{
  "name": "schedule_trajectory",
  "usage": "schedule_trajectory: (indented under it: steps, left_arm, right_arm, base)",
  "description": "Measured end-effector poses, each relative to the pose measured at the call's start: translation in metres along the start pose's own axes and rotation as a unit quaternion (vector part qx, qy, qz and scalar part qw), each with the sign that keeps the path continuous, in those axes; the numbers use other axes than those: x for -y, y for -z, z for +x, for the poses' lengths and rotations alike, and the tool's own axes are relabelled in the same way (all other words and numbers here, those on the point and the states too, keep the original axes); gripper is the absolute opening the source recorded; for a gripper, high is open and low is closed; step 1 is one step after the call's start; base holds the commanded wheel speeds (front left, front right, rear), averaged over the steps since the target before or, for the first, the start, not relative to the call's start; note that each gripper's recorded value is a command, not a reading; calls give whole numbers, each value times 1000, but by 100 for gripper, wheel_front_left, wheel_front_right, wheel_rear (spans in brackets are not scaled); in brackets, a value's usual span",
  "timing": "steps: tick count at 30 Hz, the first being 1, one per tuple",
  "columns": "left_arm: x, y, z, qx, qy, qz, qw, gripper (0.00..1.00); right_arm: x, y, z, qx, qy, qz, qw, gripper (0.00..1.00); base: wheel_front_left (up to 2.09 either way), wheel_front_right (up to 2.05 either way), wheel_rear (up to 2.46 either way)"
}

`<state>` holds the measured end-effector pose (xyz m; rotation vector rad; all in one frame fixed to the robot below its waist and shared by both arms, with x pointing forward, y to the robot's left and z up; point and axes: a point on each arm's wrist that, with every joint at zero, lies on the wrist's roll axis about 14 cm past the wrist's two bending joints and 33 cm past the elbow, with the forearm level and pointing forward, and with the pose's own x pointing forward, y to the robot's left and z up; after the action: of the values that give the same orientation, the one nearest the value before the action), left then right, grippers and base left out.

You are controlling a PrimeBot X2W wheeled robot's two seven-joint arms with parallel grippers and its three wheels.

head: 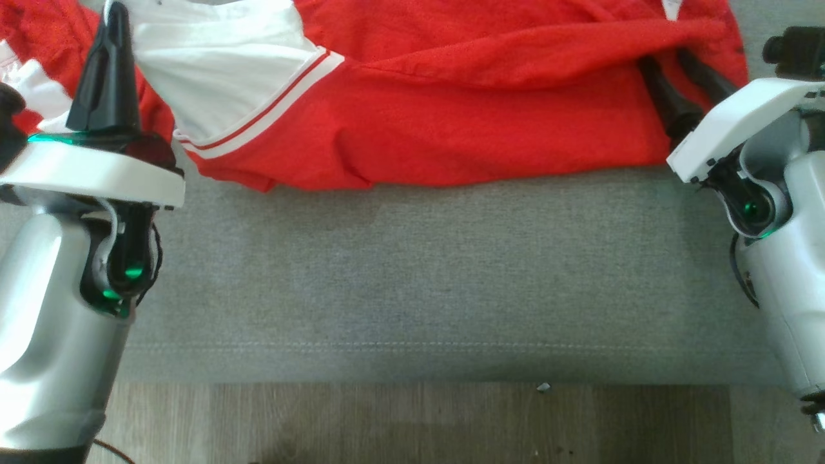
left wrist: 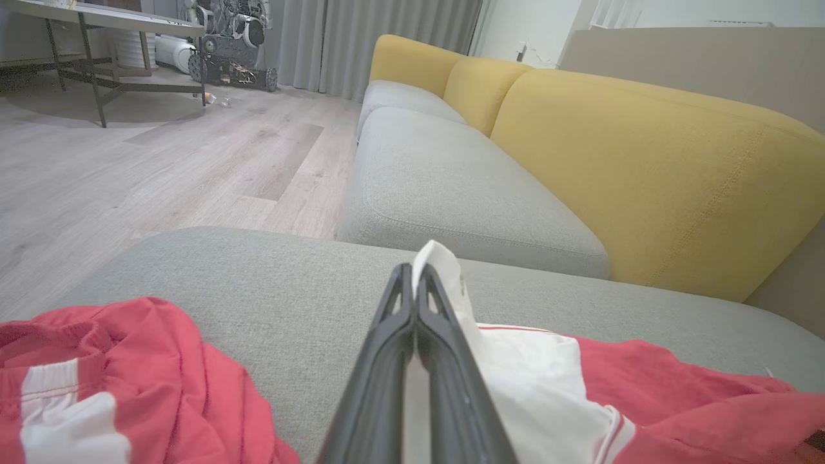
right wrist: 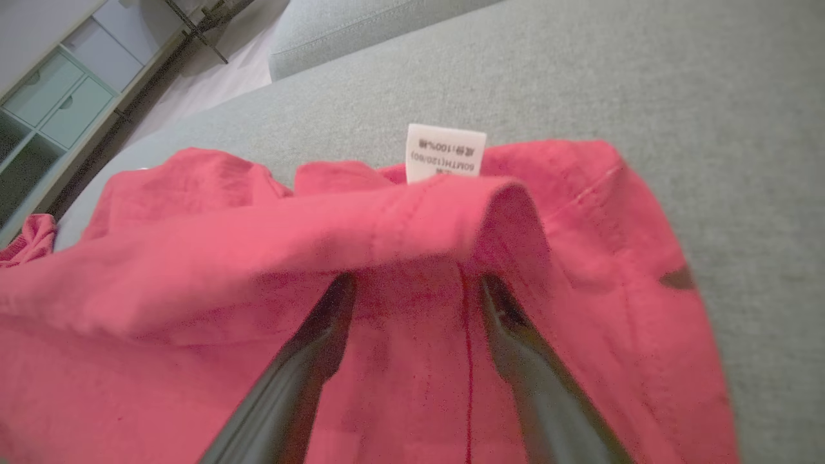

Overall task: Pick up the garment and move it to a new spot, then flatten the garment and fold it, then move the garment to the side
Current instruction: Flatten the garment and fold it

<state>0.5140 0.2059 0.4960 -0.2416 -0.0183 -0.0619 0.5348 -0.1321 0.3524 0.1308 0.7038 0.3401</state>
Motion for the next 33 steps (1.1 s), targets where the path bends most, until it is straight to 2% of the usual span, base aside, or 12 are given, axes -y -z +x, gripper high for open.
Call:
schedule_trajectory:
  steps: [1,2,4,5,10,17,22,25,29,33]
  left_arm:
    - [-1,1,0,-1,-1,0,1000,0]
    - [-2,1,-1,-2,-4,1,1000,0]
    - [-2,1,-2,-2,-3,1,1000,0]
    - [-2,0,-2,0,-3,3,1000,0]
    - [0,-12,-6,12,-2,6,1000,0]
    - [19,-52,-10,55,30,10,998,0]
    - [49,-105,-18,103,76,3,992,0]
    - [68,-131,-26,121,102,3,987,0]
    - [87,-138,-40,104,131,-9,986,0]
    - [104,-155,-46,101,157,-26,982,0]
  right_arm:
    - [0,2,2,-5,0,-1,1000,100]
    - [-1,4,4,-7,-1,-1,1000,82]
    - [-5,6,6,-7,-8,6,1000,15]
    - [-7,7,6,-9,-10,8,1000,0]
    - [-9,-5,-7,6,-18,5,1000,0]
    - [-5,-38,-52,49,-33,20,998,0]
    - [-3,-77,-109,99,-49,38,993,0]
    - [-7,-82,-143,108,-60,40,992,0]
    - [-8,-67,-177,103,-60,48,992,0]
    - [-1,-97,-209,170,-47,62,982,0]
  base:
    - [0,0,0]
    - [0,0,0]
    - [0,0,0]
    - [0,0,0]
    - [0,0,0]
    - [0,0,0]
    - [0,0,0]
    - [0,0,0]
    - [0,0,0]
    - [0,0,0]
